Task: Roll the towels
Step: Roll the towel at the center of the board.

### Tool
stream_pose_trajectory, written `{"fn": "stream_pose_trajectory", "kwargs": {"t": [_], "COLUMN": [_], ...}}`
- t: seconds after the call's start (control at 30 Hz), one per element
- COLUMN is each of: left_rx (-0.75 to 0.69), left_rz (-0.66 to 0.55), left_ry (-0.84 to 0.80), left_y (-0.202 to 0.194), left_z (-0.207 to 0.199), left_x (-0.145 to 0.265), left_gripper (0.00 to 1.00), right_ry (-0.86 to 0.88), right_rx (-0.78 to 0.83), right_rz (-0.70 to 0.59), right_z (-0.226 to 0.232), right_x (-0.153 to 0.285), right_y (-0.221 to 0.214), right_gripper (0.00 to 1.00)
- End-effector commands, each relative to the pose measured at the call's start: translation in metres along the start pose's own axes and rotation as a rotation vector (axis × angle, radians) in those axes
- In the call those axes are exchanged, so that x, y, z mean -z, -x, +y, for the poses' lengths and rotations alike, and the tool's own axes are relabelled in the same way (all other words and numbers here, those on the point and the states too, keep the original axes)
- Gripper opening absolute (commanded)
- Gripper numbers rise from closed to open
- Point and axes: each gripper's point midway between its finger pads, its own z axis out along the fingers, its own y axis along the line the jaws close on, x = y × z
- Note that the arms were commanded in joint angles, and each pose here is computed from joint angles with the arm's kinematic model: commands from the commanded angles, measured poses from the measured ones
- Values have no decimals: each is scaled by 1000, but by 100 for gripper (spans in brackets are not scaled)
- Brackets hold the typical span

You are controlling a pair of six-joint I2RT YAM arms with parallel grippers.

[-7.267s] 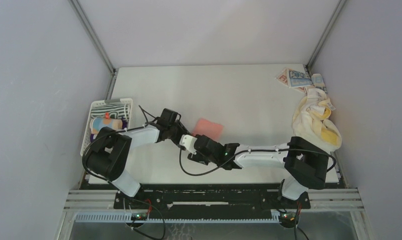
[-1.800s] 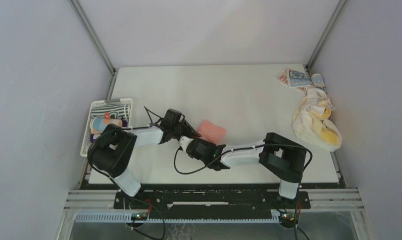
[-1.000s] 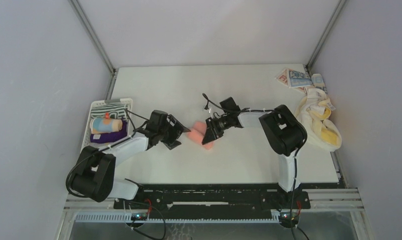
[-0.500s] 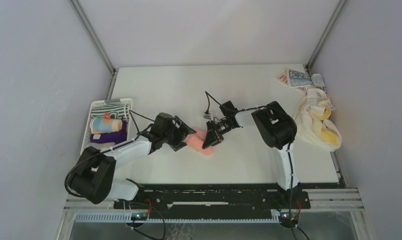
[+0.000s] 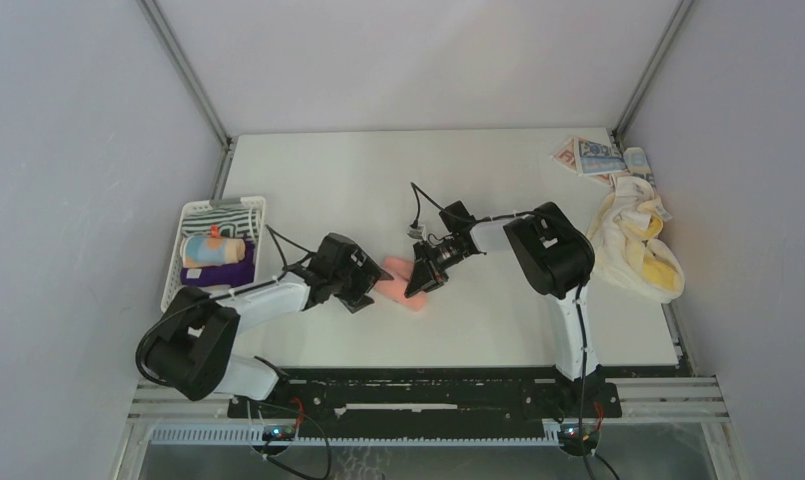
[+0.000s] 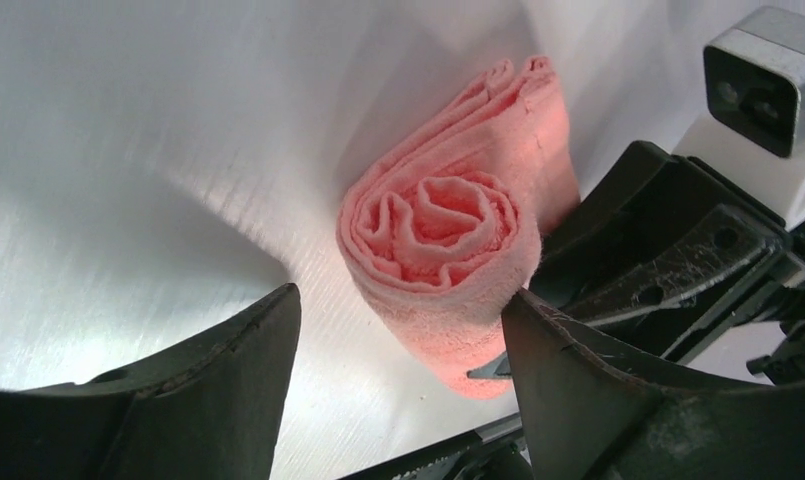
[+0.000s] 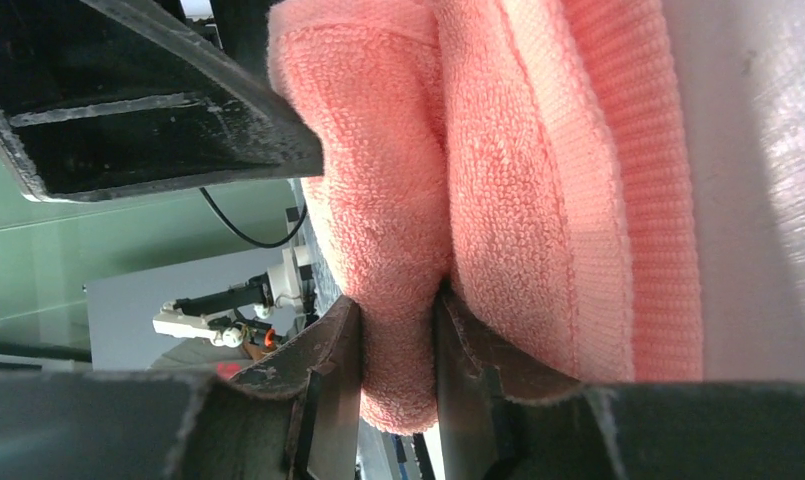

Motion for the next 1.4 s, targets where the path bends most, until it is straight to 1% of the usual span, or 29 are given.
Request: {"fn": "stream_pose_trajectory", "kwargs": {"t": [0.0,0.13,0.2,0.3,0.47,0.57,0.7,0.83,0.9,1.07,1.23,1.37], "left_rx": [-13,-7,-8,-3,-14,-22,-21,-21,-18,-20,-19,7], "left_rz": [-24,-7,4,10,14,37,62,64,66,85,95,90], "left_ry": [23,81,103,133,172,186,195,200,202,204,201,201], "left_y": [7,5,4,5,7,6,4,5,5,2,1,8], "left_z": [-10,6,13,25,36,39,40,42,43,44,43,44], "left_x": [-8,-18,-22,-25,-25,-28,-31,-30,-30,-32,-32,-33], "left_gripper": [76,70,64,59,58,58,58,58,58,59,59,59], "right_ry": [-180,-232,-255,-329,-559,-727,-929,-1041,-1082,-1226,-1343,-1391], "right_rx": [-41,33,80,159,346,503,703,910,999,1143,1220,1231], "right_rz": [-18,-26,-31,-51,-151,-223,-291,-352,-348,-306,-213,-150], "right_z": [-41,-32,-24,-14,1,15,27,45,49,39,11,-10], "right_x": [-4,-1,0,6,25,37,45,39,32,16,1,-5], "right_y": [-4,-3,-2,0,10,14,16,10,6,1,-2,-6], "right_gripper": [28,34,37,46,55,59,61,63,64,64,63,61]}}
